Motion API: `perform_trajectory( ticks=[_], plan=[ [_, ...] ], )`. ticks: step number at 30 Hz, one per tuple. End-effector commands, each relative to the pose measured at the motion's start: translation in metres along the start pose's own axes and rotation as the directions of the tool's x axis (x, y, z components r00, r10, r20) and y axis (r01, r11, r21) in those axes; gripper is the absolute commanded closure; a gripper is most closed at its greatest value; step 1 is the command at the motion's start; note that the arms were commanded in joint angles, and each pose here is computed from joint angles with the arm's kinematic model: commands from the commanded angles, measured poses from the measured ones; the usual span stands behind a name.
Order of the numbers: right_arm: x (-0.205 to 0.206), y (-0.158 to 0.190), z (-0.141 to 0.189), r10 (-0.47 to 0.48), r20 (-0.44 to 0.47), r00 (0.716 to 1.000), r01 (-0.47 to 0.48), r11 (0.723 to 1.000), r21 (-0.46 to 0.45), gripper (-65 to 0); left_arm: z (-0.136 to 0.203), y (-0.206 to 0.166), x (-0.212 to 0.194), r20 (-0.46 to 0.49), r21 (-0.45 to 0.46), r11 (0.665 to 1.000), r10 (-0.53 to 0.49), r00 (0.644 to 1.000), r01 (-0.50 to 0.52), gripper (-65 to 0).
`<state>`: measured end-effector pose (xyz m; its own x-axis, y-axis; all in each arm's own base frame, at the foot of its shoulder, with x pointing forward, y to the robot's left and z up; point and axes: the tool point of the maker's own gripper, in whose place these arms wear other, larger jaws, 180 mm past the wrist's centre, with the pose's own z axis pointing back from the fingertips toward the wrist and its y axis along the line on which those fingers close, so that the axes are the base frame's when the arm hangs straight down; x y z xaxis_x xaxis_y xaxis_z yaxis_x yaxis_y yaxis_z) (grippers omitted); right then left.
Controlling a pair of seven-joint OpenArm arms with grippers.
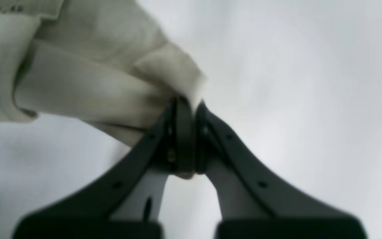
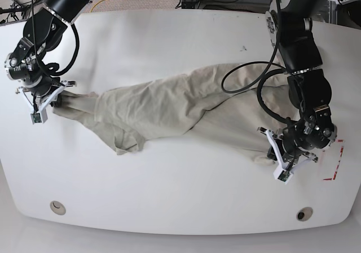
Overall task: Fold the T-shirt properly
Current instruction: 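Grasp the hem with the left gripper and pull it toward the right gripper, then lift the shirt with both grippers and stretch it between them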
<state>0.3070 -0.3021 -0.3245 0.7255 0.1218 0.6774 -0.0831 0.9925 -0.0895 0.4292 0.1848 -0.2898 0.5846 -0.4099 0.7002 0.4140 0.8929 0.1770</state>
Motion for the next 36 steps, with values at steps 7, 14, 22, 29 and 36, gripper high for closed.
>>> perform_trajectory(
  ticks=[7,14,22,29,36],
  plan=[
    [0.085,-0.012,0.013,0.09,0.17,0.981,-0.083,0.995,-0.047,0.0,0.071,0.053,0.067,0.173,0.228,0.971,-0.114,0.978,0.073,0.0],
    [0.158,-0.015,0.033,0.206,0.279,0.938,-0.185,0.978,-0.098,0.0,0.128,0.087,0.121,0.248,0.385,0.918,-0.197,0.948,0.091,0.0],
    [0.244,-0.029,0.119,0.362,0.419,0.833,-0.242,0.918,-0.313,0.0,0.233,0.117,0.19,0.368,0.594,0.804,-0.312,0.876,0.037,0.0],
    [0.223,-0.033,0.111,0.374,0.349,0.859,-0.266,0.91,-0.32,0.0,0.229,0.12,0.174,0.317,0.6,0.799,-0.29,0.903,0.045,0.0],
    [0.185,-0.013,0.081,0.35,0.302,0.887,-0.286,0.928,-0.237,0.0,0.192,0.111,0.131,0.249,0.539,0.84,-0.219,0.943,0.053,0.0]
  ],
)
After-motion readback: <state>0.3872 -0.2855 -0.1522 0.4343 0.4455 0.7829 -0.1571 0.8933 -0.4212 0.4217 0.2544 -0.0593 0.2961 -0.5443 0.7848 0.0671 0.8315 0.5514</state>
